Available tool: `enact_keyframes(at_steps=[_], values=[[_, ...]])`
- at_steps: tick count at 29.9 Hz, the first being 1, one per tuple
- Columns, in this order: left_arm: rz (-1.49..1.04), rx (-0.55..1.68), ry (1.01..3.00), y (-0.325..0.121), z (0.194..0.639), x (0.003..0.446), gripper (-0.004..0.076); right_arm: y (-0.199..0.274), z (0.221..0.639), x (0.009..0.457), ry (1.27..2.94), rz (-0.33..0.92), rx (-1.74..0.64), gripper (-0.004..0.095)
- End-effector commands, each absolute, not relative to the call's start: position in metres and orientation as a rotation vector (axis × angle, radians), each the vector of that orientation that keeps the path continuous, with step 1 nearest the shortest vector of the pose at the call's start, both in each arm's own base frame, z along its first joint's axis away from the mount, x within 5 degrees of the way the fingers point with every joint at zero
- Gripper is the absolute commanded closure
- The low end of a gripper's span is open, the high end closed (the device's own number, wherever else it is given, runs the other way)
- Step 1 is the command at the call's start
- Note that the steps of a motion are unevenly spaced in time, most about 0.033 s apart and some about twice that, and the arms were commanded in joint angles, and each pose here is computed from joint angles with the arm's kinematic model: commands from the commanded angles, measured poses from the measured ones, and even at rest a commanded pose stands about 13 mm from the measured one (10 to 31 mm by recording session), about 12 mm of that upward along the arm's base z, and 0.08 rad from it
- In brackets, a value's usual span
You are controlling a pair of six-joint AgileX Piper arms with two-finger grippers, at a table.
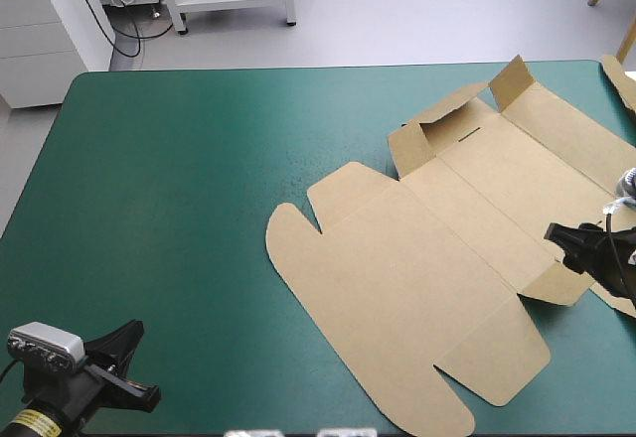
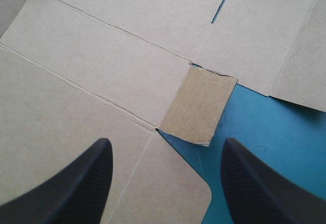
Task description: Fold the box
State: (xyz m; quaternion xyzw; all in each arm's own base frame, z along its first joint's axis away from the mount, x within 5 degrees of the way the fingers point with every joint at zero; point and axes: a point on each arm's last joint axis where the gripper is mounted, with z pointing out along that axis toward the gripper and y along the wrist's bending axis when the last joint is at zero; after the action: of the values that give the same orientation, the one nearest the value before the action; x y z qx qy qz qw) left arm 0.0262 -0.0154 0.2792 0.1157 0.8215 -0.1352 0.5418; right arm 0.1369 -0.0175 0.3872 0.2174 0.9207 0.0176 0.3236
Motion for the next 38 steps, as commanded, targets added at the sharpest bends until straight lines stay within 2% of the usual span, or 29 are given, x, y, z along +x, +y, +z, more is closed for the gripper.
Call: enact_keyframes(at_steps=[1,4,11,25,32,38], values=[[-0.336,0.256,1.87,-0.016,0.292,0.029,0.0732,-0.018,0.392,0.139,2.354,0.071,0.61,0.033],[-0.336,0.256,1.87,-0.016,0.292,0.029,0.0732,-0.016,0.379,0.14,2.4,0.103,0.623,0.033],[-0.313,0.261,1.869,-0.015,0.292,0.03,0.0732,-0.017,0.344,0.14,2.505,0.071,0.688,0.033],[-0.306,0.267,1.87,-0.015,0.292,0.03,0.0732,-0.029,0.338,0.139,2.496,-0.047,0.762,0.0354],[-0.307,0.268,1.869,-0.015,0.292,0.03,0.0732,-0.05,0.336,0.134,2.478,-0.02,0.838,0.0384],[-0.307,0.268,1.869,-0.015,0.292,0.03,0.0732,-0.069,0.316,0.134,2.496,0.078,0.877,0.0384]])
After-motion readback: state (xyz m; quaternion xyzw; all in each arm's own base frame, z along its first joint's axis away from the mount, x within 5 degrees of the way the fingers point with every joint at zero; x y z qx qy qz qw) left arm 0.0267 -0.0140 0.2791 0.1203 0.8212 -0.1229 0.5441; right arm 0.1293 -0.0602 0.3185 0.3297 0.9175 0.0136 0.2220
